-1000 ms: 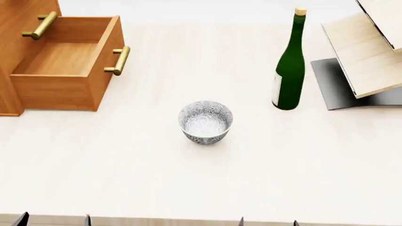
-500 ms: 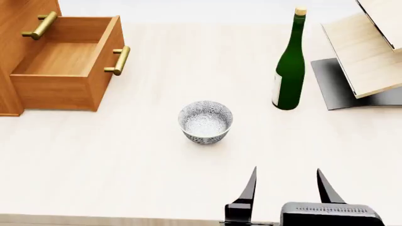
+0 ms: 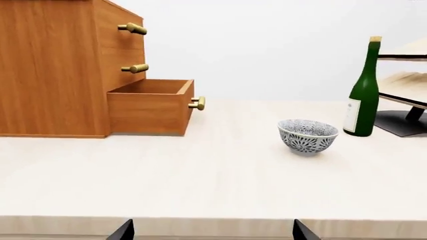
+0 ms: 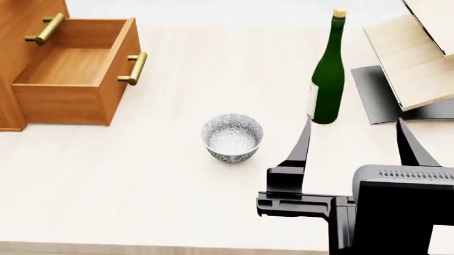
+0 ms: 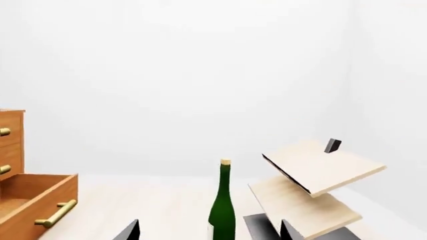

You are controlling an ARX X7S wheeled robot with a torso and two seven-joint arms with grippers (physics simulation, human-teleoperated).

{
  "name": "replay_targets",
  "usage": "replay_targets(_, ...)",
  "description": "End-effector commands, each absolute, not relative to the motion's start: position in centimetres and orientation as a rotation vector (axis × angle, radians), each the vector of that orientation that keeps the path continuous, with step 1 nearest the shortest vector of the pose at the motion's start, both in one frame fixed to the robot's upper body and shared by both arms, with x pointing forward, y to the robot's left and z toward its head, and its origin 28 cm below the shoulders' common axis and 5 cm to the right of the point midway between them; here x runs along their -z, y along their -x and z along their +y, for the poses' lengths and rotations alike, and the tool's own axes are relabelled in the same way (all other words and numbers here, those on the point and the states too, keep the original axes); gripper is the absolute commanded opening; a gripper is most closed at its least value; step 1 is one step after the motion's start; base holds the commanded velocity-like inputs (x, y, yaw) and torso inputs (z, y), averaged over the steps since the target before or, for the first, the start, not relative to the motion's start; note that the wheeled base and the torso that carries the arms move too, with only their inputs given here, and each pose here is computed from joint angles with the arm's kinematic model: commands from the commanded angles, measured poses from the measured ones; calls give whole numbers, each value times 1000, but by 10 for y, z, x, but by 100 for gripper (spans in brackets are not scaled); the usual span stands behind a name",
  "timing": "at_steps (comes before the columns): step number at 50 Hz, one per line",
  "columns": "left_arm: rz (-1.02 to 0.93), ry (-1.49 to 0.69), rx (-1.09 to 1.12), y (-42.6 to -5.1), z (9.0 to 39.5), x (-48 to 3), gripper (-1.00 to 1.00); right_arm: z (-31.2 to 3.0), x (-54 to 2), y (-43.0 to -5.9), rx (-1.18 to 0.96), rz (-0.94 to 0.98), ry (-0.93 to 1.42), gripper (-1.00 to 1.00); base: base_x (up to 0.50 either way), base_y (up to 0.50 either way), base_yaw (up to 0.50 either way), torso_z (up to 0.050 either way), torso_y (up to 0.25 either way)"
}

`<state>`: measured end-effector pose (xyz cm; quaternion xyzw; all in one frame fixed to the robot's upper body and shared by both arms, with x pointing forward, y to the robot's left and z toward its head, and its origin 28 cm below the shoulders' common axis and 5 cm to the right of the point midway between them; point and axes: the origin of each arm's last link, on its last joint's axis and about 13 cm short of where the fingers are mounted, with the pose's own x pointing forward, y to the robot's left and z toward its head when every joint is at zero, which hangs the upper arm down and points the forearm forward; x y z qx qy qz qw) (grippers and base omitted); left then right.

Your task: Put the bowl in the bottom drawer of the cabinet and close it.

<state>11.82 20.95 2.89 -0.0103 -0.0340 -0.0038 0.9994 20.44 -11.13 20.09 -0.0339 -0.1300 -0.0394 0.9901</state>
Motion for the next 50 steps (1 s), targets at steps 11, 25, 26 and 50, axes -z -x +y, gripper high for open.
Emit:
replay_targets(11,-67,27,21,-117,209,-29,100,-110,-210,-200,68,-272,80,100,0,478,0,0,0)
replay_targets(25,-68,20,22,-117,209,-29,100,-109,-211,-202,68,-267,46,100,0,500,0,0,0)
replay_targets(26,-68,20,22,-117,209,-29,100,-109,-211,-201,68,-267,47,100,0,500,0,0,0)
replay_targets(50,-72,19,25,-117,209,-28,100,-106,-206,-201,59,-253,35,100,0,500,0,0,0)
